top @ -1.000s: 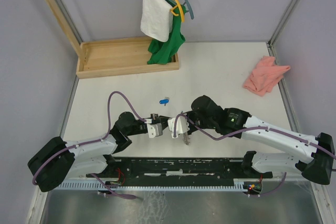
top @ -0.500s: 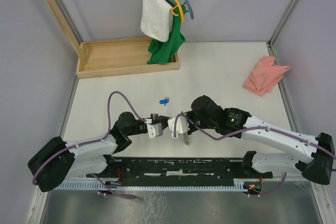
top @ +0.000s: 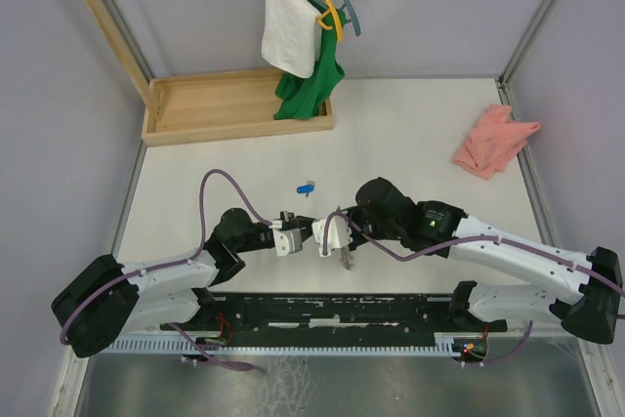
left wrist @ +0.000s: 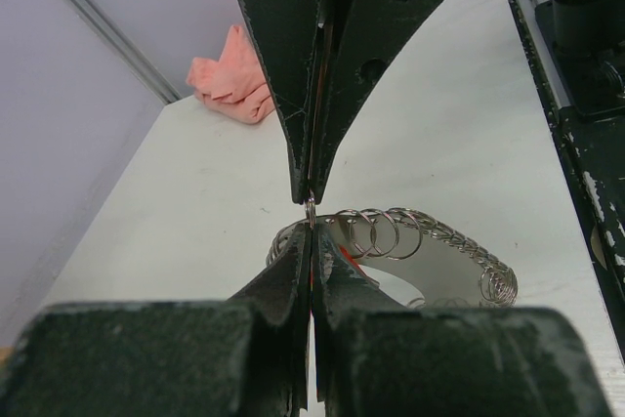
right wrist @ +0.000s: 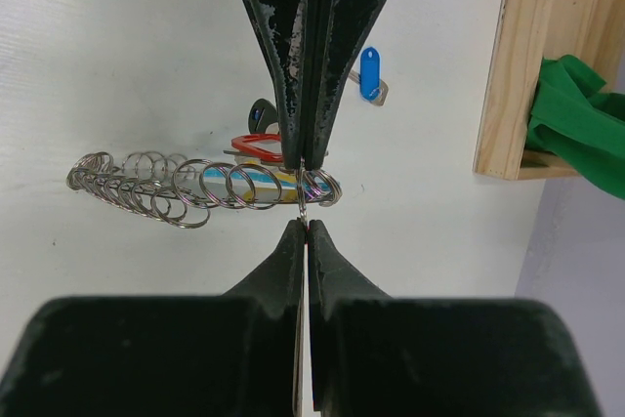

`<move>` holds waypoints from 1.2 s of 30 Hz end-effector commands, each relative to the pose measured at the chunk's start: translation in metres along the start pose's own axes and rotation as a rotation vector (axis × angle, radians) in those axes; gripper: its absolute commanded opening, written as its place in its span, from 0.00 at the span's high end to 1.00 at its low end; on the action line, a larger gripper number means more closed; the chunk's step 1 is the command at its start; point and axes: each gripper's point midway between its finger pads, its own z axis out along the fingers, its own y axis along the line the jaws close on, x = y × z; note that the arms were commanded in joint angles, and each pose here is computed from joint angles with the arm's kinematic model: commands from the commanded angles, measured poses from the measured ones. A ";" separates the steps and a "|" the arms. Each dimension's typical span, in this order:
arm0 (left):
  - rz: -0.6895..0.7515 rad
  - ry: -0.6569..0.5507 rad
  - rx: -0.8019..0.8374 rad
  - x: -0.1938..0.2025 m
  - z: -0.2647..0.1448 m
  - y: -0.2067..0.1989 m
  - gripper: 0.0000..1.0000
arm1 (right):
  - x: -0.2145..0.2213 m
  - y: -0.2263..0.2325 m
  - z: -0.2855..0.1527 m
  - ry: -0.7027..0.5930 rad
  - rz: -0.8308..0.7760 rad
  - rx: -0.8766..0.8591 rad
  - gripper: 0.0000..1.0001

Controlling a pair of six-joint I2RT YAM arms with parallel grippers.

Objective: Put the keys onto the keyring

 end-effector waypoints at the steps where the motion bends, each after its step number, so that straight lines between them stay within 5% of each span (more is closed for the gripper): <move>1: 0.022 -0.081 -0.016 -0.027 0.007 0.012 0.97 | -0.018 -0.020 -0.009 -0.069 0.007 0.085 0.99; 36: -0.024 -0.116 -0.017 -0.031 0.014 0.014 0.97 | -0.033 -0.017 -0.009 -0.147 0.039 0.065 0.99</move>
